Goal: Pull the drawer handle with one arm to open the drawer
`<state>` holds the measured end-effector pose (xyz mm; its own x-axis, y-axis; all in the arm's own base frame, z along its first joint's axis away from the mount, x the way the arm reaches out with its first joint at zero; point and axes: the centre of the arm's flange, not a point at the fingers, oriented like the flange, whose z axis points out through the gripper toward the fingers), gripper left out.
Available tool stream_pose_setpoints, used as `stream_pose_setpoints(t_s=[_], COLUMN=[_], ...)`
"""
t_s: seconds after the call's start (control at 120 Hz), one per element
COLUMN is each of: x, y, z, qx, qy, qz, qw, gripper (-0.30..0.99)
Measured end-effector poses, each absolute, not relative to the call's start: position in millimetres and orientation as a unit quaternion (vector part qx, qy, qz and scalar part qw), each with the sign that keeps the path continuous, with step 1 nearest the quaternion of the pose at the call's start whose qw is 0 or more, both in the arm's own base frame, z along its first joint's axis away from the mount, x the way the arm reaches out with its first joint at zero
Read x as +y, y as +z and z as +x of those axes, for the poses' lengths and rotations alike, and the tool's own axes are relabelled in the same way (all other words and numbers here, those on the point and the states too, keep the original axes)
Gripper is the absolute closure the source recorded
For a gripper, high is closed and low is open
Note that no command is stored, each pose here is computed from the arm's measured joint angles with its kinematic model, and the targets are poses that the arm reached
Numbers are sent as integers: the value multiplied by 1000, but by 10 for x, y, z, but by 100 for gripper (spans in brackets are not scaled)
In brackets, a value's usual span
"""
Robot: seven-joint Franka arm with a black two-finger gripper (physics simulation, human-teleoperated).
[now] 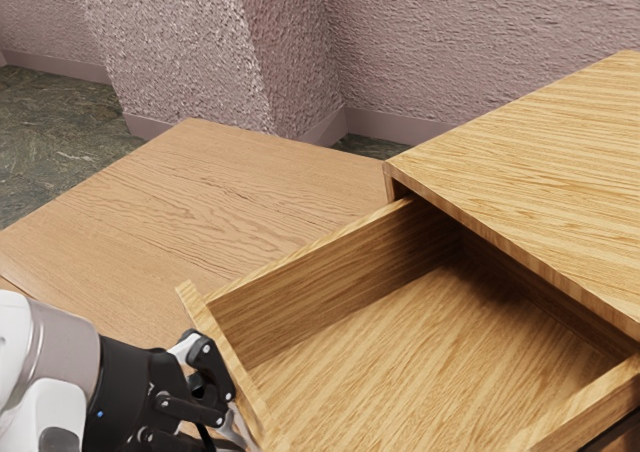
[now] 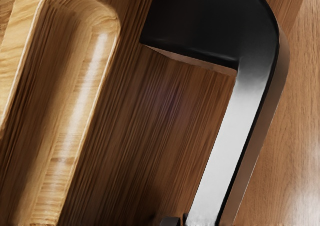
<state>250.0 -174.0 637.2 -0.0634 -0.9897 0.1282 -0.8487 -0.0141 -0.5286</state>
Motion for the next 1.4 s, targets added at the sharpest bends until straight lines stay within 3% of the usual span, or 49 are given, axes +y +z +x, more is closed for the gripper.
stream_pose_setpoints(t_s=[0.192, 0.417, 0.6, 1.025, 1.4], x=[-1710, -1712, -1751, -1740, -1730], y=[6347, 6333, 6337, 6403, 6554], z=[2500, 2474, 2403, 2353, 2266], qx=[684, 687, 699, 707, 709], qy=[-244, -240, -238, -241, -256], qz=[-674, -673, -661, -650, -639], qw=[137, 134, 133, 140, 151], gripper=[86, 76, 55, 48, 28])
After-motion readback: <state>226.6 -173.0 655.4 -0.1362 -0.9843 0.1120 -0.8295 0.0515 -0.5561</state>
